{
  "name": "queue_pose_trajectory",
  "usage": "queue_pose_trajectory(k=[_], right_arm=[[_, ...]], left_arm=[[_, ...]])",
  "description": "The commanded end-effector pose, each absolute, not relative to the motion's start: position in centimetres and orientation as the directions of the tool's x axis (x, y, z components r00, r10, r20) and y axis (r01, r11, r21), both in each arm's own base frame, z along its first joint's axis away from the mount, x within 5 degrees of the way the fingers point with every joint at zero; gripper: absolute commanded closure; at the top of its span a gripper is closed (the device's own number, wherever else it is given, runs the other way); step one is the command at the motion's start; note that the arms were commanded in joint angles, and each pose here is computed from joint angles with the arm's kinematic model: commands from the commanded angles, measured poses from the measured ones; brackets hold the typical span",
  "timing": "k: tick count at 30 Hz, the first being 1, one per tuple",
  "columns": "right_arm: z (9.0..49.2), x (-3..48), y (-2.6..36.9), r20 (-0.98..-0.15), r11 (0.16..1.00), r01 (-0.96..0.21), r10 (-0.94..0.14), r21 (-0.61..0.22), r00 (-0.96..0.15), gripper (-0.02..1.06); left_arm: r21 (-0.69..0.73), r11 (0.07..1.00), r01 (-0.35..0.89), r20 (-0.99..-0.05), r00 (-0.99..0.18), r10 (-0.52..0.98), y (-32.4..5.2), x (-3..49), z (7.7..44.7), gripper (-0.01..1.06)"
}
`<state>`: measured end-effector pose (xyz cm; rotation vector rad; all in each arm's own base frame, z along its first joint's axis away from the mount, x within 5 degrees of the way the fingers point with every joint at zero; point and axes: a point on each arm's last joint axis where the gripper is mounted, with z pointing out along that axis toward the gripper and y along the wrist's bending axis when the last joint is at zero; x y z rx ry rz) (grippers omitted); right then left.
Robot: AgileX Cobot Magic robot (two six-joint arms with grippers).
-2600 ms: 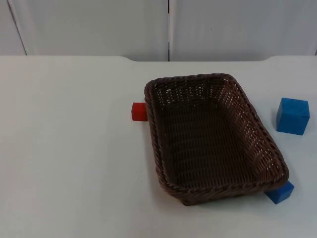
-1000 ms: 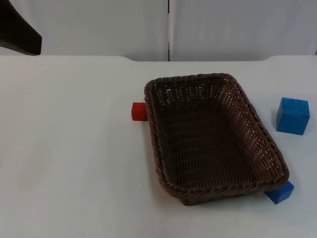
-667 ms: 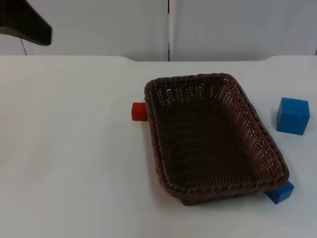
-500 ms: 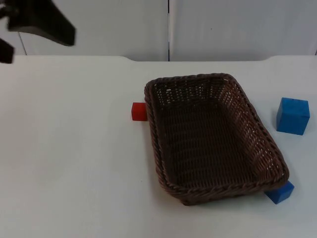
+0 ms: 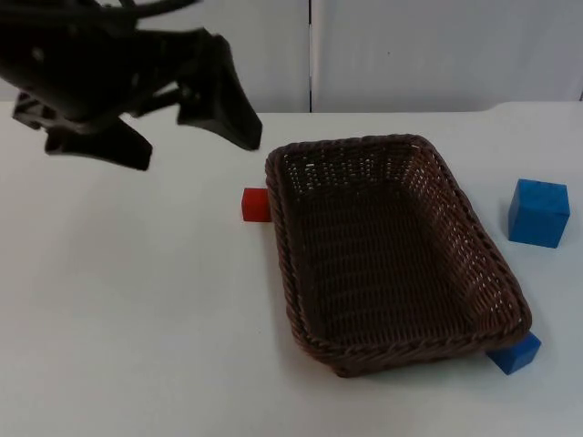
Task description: Pick up the basket with the left hand and place the largest block into the basket with the right hand.
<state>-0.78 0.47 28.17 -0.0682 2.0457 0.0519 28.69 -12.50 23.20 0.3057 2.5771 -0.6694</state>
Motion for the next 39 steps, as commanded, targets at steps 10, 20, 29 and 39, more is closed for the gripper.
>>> queue_pose_trajectory(k=[10, 20, 29, 39], right_arm=[[28.0, -0.8, 0.5, -0.889, 0.998, -0.068, -0.028, 0.003, -0.457, -0.01], [28.0, -0.8, 0.5, -0.889, 0.998, -0.068, -0.028, 0.003, -0.457, -0.01], [28.0, -0.8, 0.5, -0.889, 0.998, -0.068, -0.028, 0.003, -0.457, -0.01], [28.0, -0.8, 0.5, -0.889, 0.998, -0.068, -0.028, 0.003, -0.457, -0.01]], left_arm=[[-0.429, 0.877, 0.215, -0.403, -0.915, 0.026, -13.3, 31.0, 20.0, 0.00], [-0.425, 0.888, 0.175, -0.362, -0.932, 0.011, -14.5, 31.9, 17.1, 0.00], [-0.450, 0.876, 0.171, -0.352, -0.936, 0.002, -17.5, 32.9, 15.5, 0.00], [-0.458, 0.886, 0.073, -0.293, -0.953, -0.073, -18.6, 34.0, 12.6, 0.00]])
